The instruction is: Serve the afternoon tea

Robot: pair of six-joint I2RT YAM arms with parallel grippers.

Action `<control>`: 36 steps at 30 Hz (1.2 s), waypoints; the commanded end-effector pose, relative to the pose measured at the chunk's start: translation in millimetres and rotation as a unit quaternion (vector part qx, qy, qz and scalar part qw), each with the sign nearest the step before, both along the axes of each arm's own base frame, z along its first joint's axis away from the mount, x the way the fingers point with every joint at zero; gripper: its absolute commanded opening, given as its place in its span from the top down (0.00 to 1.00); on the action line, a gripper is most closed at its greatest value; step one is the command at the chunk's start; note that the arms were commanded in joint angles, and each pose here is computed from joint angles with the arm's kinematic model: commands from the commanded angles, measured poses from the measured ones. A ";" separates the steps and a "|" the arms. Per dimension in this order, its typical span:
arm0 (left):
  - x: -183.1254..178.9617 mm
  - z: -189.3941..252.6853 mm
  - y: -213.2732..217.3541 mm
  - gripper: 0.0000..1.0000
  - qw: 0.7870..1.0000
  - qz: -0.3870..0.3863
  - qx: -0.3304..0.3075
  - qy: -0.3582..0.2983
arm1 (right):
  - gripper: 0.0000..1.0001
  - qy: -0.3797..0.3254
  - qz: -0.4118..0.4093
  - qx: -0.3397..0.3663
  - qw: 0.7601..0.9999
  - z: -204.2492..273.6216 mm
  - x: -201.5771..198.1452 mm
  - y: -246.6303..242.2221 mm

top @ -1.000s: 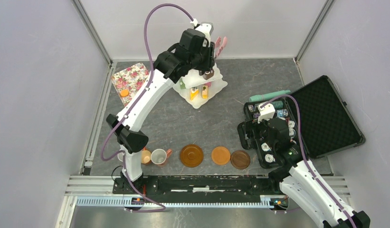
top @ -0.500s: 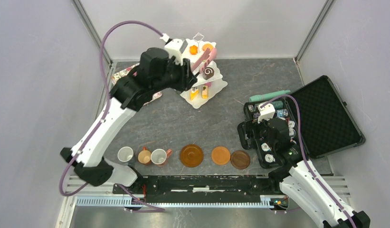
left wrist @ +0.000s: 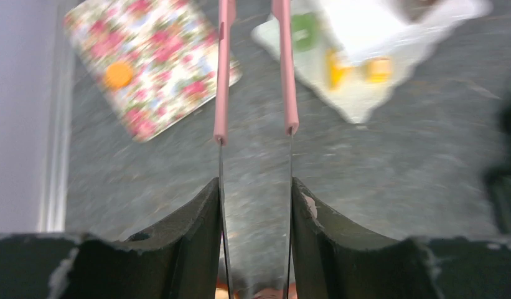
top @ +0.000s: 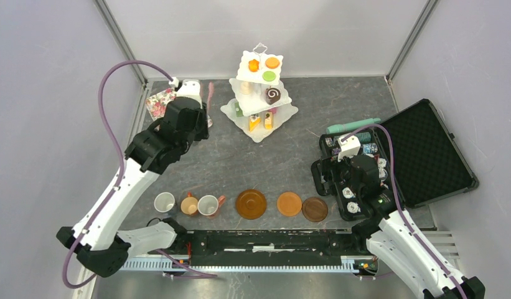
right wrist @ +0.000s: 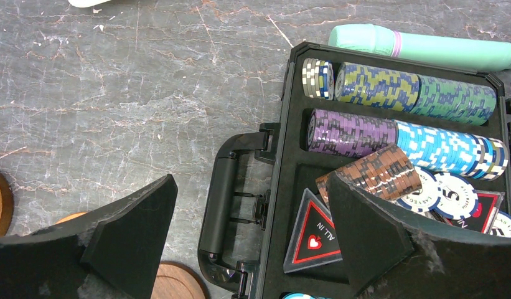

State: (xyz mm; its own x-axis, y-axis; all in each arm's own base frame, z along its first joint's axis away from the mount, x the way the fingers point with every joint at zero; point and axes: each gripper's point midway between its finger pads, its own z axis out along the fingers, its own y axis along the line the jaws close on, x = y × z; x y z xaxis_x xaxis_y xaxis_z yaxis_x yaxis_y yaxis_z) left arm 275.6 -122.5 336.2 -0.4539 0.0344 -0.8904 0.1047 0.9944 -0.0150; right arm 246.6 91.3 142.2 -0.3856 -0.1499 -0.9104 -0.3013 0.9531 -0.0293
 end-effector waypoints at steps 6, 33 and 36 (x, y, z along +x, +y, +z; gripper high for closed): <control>27.7 -91.7 112.8 0.52 0.969 0.222 -0.049 0.093 | 0.02 -0.014 0.002 0.011 1.000 6.0 2.1 3.4; 119.6 -194.4 176.7 0.50 0.914 0.296 -0.183 0.209 | 0.02 -0.011 0.001 0.008 1.000 4.8 1.9 3.5; 126.2 -201.5 180.7 0.50 0.910 0.305 -0.182 0.215 | 0.02 -0.010 0.001 0.007 1.000 4.5 1.8 3.3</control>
State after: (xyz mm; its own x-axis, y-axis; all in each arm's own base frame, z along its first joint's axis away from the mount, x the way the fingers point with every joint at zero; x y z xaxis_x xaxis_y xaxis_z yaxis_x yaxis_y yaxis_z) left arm 371.4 55.5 116.2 -0.6679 -0.5673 -0.4817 -0.5524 0.8117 -0.1899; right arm 245.9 92.8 142.0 -0.3851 -0.1528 -0.9101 -0.3072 0.9512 -0.0297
